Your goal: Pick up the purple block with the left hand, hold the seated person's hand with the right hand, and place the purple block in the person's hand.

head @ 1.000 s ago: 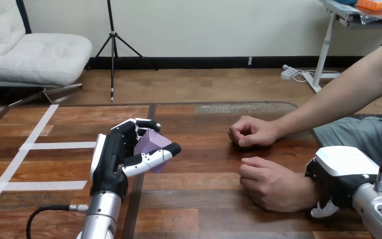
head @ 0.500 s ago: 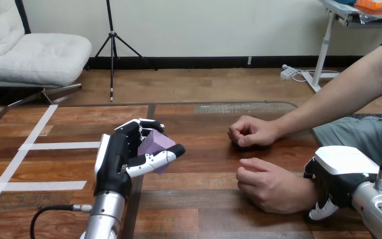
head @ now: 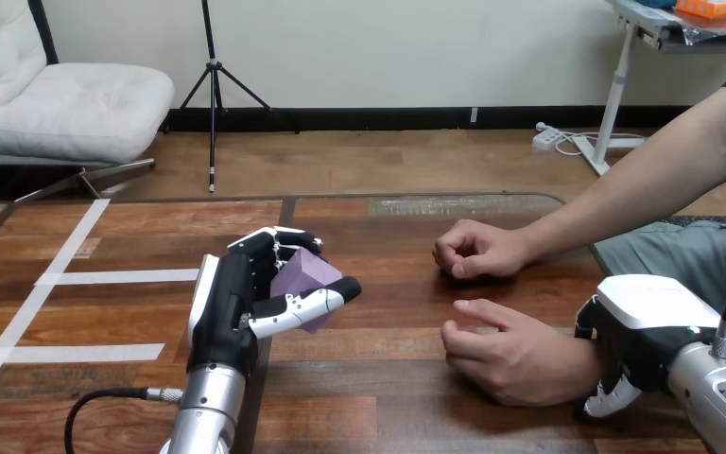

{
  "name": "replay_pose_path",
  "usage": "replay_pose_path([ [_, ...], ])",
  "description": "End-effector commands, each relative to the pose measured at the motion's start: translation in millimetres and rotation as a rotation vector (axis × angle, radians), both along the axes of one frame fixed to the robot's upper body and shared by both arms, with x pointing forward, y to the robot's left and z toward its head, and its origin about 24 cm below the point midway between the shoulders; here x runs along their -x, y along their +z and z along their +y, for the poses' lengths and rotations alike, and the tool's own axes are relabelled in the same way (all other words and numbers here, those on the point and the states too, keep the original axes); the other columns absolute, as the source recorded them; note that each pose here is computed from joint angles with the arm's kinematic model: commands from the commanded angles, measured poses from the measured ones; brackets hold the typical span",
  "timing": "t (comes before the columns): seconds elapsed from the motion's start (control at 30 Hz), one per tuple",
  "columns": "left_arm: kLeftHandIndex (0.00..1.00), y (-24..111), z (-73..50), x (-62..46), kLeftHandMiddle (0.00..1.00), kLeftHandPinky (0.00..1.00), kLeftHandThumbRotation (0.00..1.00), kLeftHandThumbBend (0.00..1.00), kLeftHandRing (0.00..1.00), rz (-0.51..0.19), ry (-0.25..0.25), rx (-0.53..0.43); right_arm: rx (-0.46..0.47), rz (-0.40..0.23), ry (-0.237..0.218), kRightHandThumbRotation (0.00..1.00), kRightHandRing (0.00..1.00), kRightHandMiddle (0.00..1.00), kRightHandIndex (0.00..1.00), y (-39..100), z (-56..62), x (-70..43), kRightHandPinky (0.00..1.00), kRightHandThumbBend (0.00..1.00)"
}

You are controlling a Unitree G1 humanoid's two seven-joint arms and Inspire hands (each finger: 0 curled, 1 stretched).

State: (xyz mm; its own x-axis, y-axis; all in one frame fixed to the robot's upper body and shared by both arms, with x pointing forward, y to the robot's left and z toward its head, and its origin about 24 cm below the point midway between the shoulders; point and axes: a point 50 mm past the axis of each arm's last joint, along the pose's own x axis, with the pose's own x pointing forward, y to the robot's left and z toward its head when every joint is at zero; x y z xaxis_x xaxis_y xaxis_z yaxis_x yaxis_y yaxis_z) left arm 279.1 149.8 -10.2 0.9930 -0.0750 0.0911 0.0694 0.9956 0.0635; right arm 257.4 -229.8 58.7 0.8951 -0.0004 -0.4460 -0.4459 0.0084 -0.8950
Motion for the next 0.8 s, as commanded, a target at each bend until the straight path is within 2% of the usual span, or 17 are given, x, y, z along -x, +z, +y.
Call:
replay_pose_path([
  [0.0,0.49,24.6,-6.8,-19.1,0.48,0.33,0.11,0.87,0.39,-0.100,-0.022,0.002,-0.019,-0.099,0.033,0.00,0.48,0.53,0.53,22.0,6.0,-12.9,0.40,0.77],
  [0.77,0.49,23.5,-9.0,-18.3,0.48,0.32,0.12,0.87,0.39,-0.093,-0.027,-0.009,-0.036,-0.156,0.065,0.00,0.45,0.52,0.52,27.5,9.9,-14.8,0.38,0.73],
])
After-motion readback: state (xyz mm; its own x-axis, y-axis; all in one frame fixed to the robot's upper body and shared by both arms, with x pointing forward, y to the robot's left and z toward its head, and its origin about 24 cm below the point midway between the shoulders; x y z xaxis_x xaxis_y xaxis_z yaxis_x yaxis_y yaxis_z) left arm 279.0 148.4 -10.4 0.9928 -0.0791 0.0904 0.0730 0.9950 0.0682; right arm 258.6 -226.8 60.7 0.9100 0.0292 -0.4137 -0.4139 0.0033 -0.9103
